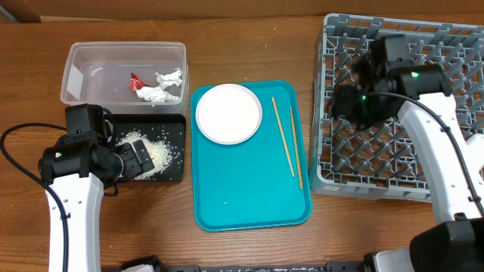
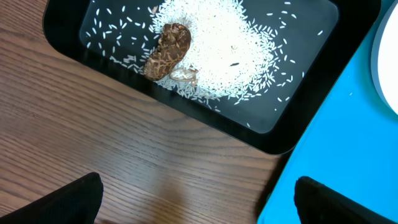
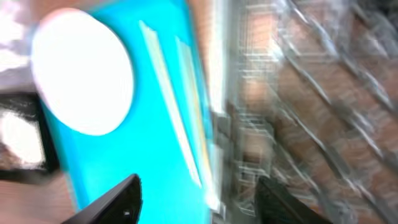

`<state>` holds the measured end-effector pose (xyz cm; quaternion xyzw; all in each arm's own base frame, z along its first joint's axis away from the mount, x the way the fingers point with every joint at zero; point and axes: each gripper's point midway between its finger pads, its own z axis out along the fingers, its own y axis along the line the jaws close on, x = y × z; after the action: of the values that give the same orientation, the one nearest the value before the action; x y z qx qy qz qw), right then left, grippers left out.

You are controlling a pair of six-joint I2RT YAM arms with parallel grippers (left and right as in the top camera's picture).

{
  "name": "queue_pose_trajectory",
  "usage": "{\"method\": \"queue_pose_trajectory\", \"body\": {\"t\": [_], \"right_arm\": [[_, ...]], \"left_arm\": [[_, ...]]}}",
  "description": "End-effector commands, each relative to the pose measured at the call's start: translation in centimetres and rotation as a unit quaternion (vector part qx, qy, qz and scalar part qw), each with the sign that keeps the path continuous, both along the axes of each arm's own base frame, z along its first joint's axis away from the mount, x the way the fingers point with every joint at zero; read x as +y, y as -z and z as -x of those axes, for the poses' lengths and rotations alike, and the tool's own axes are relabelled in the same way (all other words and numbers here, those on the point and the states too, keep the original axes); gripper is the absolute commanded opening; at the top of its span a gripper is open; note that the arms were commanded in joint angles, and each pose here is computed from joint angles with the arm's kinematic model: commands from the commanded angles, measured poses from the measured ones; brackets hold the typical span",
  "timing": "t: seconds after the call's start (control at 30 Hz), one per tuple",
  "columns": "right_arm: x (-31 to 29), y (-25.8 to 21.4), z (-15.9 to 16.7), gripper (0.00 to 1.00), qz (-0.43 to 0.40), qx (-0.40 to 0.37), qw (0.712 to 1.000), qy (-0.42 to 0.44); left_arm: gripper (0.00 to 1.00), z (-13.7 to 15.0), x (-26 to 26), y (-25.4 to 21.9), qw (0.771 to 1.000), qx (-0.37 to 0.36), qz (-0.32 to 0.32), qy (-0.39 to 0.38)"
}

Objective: Sort waste into correct bins and load items into the dishwasher
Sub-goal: 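Reach the right gripper to the white plate and grasp its rim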

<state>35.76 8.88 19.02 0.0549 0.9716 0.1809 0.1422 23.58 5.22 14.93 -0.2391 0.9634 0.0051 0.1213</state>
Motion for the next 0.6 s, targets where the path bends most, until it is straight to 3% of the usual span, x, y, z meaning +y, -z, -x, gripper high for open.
{"method": "queue_pose_trajectory", "body": {"t": [0.0, 0.2, 0.43, 0.57], "right_arm": [[2.8, -1.3, -1.3, 0.55, -0.047, -0.043, 0.996, -0.056], [7.0, 1.1, -2.1, 0.55, -0.048, -0.039, 0.992, -0.106], [11.9, 6.9, -2.6, 0.54, 0.008, -0.017, 0.988, -0.155], [12.7, 10.4, -2.9, 0.53, 0.050, 0.010, 0.992, -0.115]], "left_arm": [[1.00, 0.0, 0.2, -0.1, 1.000, 0.000, -0.003, 0.002], [1.00, 0.0, 0.2, -0.1, 1.000, 0.000, -0.003, 0.002], [1.00, 0.0, 0.2, -0.1, 1.000, 0.000, -0.003, 0.002], [1.00, 0.0, 0.2, -0.1, 1.000, 0.000, -0.003, 0.002]]}}
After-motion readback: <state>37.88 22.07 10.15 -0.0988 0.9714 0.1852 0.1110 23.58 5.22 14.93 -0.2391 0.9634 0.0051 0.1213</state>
